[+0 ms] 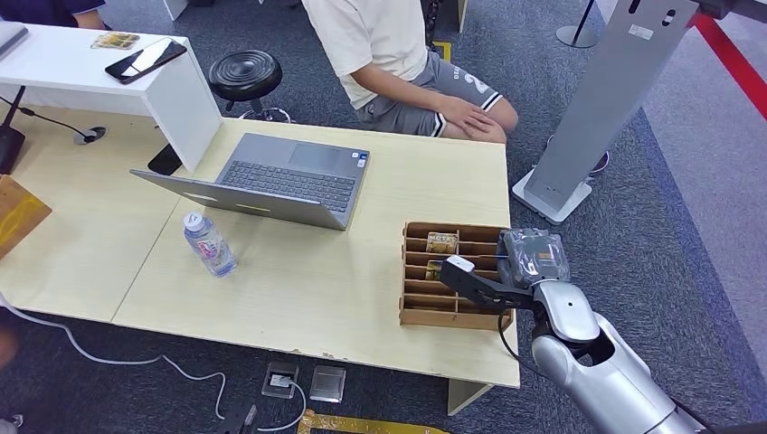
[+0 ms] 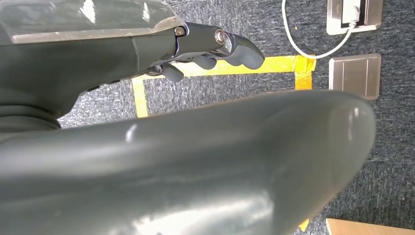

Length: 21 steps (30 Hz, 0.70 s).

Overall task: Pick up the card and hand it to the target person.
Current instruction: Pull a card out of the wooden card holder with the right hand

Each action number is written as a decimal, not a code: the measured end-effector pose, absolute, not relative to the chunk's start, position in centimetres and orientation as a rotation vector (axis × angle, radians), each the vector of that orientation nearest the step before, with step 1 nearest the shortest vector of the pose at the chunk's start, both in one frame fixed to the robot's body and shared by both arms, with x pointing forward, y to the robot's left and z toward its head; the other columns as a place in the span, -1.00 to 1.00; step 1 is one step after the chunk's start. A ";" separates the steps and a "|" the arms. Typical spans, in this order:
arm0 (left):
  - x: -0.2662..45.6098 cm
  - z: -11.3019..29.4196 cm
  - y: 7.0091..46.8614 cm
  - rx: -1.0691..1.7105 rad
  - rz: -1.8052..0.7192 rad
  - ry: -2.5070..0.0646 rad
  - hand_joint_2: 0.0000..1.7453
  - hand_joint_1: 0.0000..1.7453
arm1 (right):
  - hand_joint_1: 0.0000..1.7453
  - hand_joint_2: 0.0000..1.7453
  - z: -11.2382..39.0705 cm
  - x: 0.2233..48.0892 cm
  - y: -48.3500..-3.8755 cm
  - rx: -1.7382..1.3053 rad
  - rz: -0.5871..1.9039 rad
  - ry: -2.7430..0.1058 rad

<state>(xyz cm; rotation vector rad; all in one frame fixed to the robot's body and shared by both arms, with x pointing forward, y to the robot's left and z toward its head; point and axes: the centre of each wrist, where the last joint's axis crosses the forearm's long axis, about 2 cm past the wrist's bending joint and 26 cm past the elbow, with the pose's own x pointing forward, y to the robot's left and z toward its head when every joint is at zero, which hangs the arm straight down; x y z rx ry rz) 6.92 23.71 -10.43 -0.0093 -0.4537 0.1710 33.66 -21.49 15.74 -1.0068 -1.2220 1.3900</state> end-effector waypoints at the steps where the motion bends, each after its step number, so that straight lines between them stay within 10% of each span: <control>1: 6.9 -10.4 23.7 -0.009 0.171 -0.454 -1.00 -1.00 | 0.56 1.00 15.7 33.7 -21.5 -1.007 1.389 -1.223; 4: 6.9 -10.4 23.7 -0.009 0.171 -0.454 -1.00 -1.00 | 0.58 1.00 15.7 33.6 -21.5 -1.007 1.388 -1.224; 8: 6.9 -10.4 23.7 -0.010 0.162 -0.456 1.00 -1.00 | 0.60 1.00 15.7 33.6 -21.5 -1.007 1.386 -1.226; 21: 6.8 -10.5 23.8 -0.009 0.141 -0.465 1.00 -1.00 | 0.60 1.00 16.4 33.9 -21.4 -0.961 1.375 -1.203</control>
